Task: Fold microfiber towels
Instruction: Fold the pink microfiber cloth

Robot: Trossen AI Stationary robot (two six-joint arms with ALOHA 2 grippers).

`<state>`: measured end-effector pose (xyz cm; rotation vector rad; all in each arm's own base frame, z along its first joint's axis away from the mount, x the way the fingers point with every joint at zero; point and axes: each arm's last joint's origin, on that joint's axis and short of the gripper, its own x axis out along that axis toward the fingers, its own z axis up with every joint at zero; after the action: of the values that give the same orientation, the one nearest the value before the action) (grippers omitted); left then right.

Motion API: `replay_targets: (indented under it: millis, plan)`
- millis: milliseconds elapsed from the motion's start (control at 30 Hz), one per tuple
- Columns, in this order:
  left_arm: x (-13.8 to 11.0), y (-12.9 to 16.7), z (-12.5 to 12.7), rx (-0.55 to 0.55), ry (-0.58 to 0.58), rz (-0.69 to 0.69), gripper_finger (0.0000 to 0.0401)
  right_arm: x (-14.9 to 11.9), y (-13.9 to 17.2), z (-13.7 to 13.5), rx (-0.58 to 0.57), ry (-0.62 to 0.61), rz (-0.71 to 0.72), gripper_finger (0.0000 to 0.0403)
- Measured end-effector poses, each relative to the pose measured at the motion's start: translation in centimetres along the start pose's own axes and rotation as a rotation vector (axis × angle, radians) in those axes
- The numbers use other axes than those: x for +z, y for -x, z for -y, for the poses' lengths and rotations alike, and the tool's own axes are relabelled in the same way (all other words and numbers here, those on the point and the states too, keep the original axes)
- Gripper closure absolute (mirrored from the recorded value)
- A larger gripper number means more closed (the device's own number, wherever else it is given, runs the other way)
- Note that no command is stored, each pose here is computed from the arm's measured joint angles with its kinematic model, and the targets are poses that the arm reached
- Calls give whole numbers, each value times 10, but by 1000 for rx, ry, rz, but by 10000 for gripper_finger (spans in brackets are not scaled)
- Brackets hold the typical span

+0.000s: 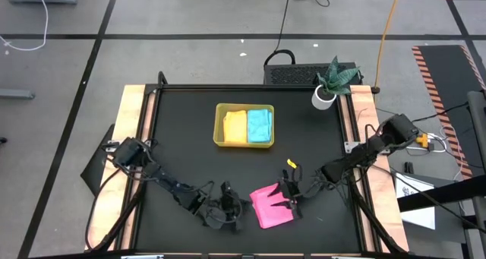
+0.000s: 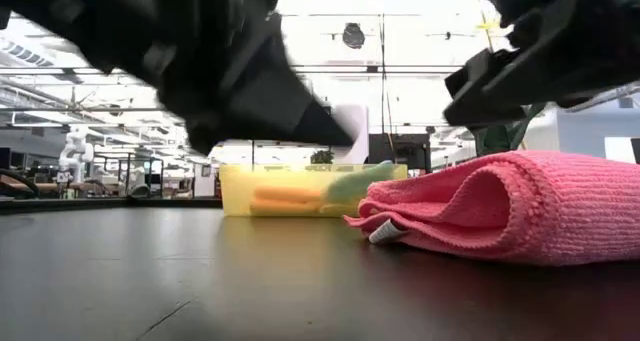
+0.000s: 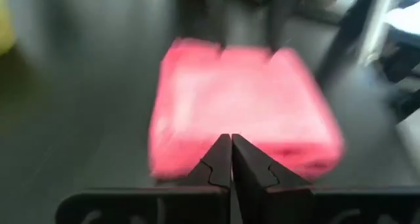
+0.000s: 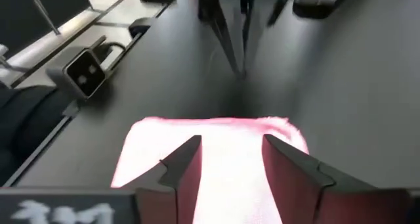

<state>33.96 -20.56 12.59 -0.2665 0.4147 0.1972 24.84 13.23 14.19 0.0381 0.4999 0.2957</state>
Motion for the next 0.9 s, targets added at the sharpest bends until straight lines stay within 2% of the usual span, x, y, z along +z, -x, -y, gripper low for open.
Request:
replay_targets:
  millis: [100,267,333,400,467,633,800,900]
  plan:
    - [10,-8,2,-65,3,91,398,-7,2,-1,4,-6,-24,274]
    - [1,-37,-17,-118,28,84,396,-30,1,9,-88,-67,-84,323]
    - [-6,-47,-26,-115,55,44,398,-37,-2,13,-127,-73,-89,342]
    - [-16,-52,-33,-124,91,-54,395,-46,-2,16,-156,-67,-117,360]
    - [-19,-51,-33,-125,105,-107,390,-52,-1,19,-166,-76,-133,375]
    - [-25,-45,-26,-105,87,-104,395,-59,6,20,-152,-107,-99,401]
    - [-10,-34,-20,-117,86,-76,392,-46,15,12,-93,-114,29,399]
    - [3,-28,-14,-135,64,-3,393,-42,17,10,-80,-117,62,402]
